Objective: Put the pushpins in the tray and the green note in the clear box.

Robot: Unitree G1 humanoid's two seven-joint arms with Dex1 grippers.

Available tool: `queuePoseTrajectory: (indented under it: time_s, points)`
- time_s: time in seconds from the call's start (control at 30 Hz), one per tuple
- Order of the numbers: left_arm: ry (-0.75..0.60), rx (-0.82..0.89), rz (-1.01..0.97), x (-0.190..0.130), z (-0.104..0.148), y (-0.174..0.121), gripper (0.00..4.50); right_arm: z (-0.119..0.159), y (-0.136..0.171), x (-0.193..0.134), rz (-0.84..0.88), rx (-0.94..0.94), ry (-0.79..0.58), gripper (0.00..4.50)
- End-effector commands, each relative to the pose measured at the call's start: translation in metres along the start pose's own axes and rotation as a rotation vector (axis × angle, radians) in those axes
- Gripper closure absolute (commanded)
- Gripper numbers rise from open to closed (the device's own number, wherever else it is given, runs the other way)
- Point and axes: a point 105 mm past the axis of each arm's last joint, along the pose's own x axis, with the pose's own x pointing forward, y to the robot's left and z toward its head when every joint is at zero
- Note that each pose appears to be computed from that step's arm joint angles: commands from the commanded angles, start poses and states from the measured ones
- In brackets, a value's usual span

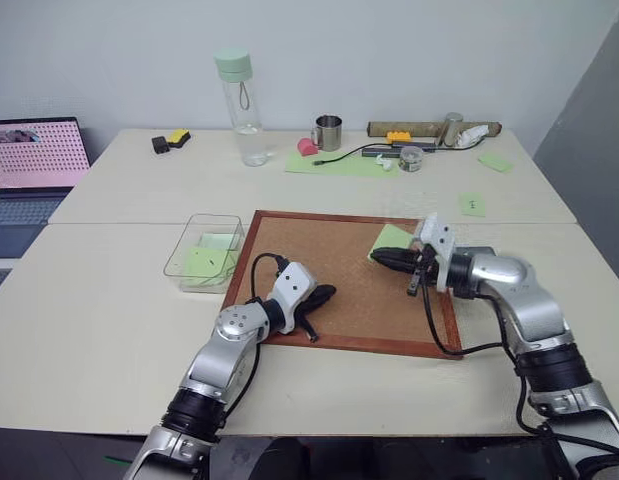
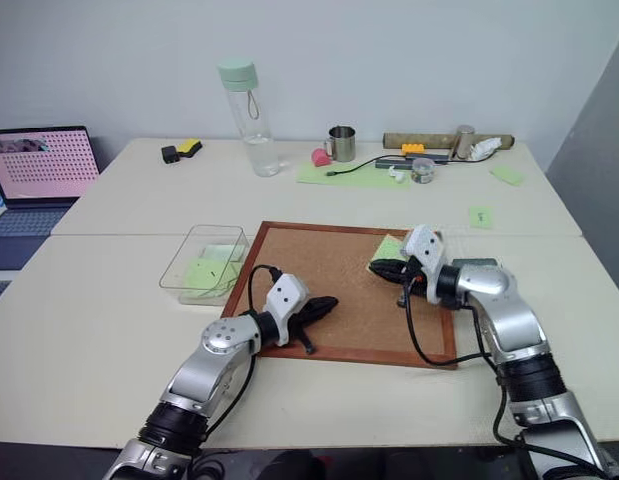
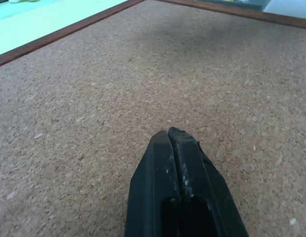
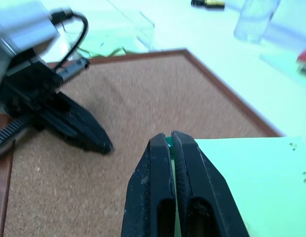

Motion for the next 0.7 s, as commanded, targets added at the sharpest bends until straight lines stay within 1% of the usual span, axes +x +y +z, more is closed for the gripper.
queuePoseTrajectory:
  time_s: [0.03,0.07,0.1,0.13,0.17,0.2,0.27,0.3,0.33,0.4,0.5,0.6,0.67,0.7]
  points:
    - [0.011,-0.125,-0.015,-0.004,-0.002,-0.003,4.50,0.014,0.006,-0.006,0.031,-0.137,0.004,4.44]
    - [-0.024,-0.147,-0.017,-0.006,0.008,-0.001,4.50,0.014,0.007,-0.007,0.037,-0.165,0.016,4.44]
    - [-0.061,-0.175,-0.036,-0.009,0.020,0.000,4.12,0.013,0.008,-0.009,0.042,-0.201,0.028,4.50]
    - [-0.090,-0.206,-0.055,-0.013,0.030,0.000,4.12,0.013,0.009,-0.009,0.046,-0.231,0.037,4.50]
    - [-0.120,-0.243,-0.074,-0.017,0.040,0.001,3.98,0.013,0.009,-0.010,0.049,-0.263,0.042,4.50]
    - [-0.142,-0.276,-0.096,-0.021,0.048,0.001,3.70,0.015,0.009,-0.010,0.046,-0.289,0.041,4.50]
    - [-0.197,-0.371,-0.141,-0.026,0.064,0.001,3.41,0.017,0.010,-0.010,0.049,-0.340,0.035,4.50]
    - [-0.224,-0.419,-0.172,-0.029,0.072,0.000,3.17,0.016,0.011,-0.009,0.056,-0.366,0.036,4.50]
    - [-0.252,-0.459,-0.199,-0.030,0.079,-0.001,3.05,0.015,0.012,-0.009,0.063,-0.380,0.036,4.50]
    - [-0.302,-0.528,-0.234,-0.033,0.092,0.000,2.64,0.015,0.015,-0.009,0.074,-0.412,0.030,4.50]
    - [-0.339,-0.595,-0.269,-0.032,0.102,-0.001,2.10,0.018,0.022,-0.008,0.107,-0.510,0.023,4.50]
    - [-0.331,-0.613,-0.273,-0.026,0.102,-0.003,1.47,0.022,0.028,-0.007,0.148,-0.613,0.017,4.50]
    - [-0.312,-0.621,-0.281,-0.020,0.099,-0.007,1.15,0.026,0.033,-0.006,0.176,-0.673,0.007,4.50]
    - [-0.302,-0.626,-0.290,-0.016,0.097,-0.010,1.15,0.028,0.036,-0.006,0.192,-0.704,0.002,4.50]
